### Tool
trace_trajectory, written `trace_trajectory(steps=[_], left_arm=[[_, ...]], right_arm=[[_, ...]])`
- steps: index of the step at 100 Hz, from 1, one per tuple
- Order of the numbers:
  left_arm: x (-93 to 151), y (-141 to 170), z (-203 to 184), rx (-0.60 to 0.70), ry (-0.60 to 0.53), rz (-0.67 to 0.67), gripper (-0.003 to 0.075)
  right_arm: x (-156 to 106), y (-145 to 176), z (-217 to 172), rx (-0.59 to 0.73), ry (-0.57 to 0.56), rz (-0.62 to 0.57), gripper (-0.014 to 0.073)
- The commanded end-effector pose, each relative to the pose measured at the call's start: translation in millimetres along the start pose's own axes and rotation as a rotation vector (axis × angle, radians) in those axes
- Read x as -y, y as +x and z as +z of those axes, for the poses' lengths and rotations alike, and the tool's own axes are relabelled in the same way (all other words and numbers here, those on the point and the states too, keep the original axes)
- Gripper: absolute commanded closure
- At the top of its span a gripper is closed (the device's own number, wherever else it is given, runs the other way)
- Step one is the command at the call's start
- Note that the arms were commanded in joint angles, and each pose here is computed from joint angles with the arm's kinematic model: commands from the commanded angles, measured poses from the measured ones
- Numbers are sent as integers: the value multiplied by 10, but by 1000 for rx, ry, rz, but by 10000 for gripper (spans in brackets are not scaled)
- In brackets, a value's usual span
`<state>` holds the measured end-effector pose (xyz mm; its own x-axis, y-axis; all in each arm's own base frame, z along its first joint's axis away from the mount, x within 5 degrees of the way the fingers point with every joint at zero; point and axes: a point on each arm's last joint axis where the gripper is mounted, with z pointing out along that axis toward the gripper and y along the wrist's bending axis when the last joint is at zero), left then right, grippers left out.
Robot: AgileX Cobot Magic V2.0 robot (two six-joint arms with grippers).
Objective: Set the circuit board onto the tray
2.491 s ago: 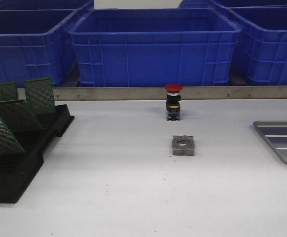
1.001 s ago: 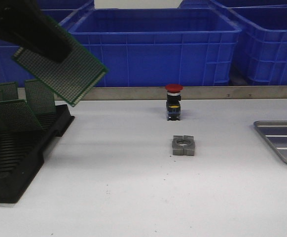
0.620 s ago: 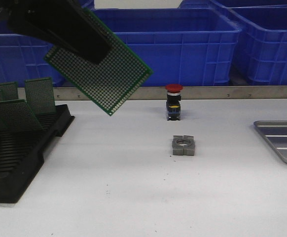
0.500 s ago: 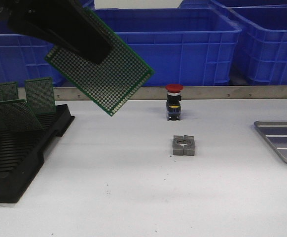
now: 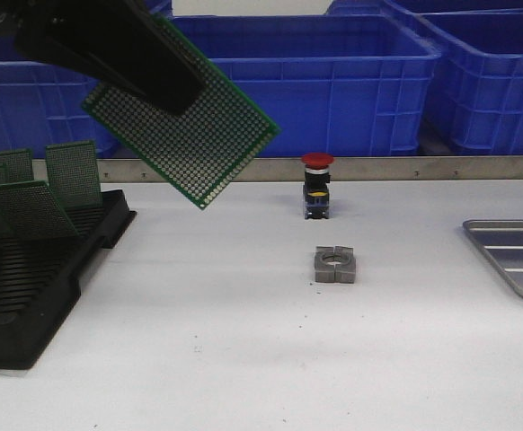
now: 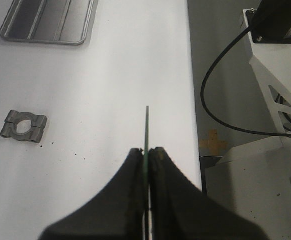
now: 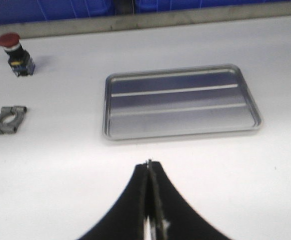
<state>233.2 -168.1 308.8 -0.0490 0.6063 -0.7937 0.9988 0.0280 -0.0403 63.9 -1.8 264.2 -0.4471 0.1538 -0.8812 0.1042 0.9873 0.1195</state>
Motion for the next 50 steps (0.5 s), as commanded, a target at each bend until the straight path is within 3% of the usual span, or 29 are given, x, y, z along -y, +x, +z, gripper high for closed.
trace_trajectory(steps=[1,17,27,50], left_arm=[[74,-199,-107,85,-11,19,737],[74,-199,-107,85,-11,19,737],[74,-199,-107,85,-11,19,737],[74,-199,-107,85,-11,19,737]], right_arm=[[-32,-253,34,-47,-2,-12,655],[-83,-454,233,-152,-34,-9,647],[-157,-524,371,-193,-113,-31,581],[-513,-603,609,-202,-491,-187,162]])
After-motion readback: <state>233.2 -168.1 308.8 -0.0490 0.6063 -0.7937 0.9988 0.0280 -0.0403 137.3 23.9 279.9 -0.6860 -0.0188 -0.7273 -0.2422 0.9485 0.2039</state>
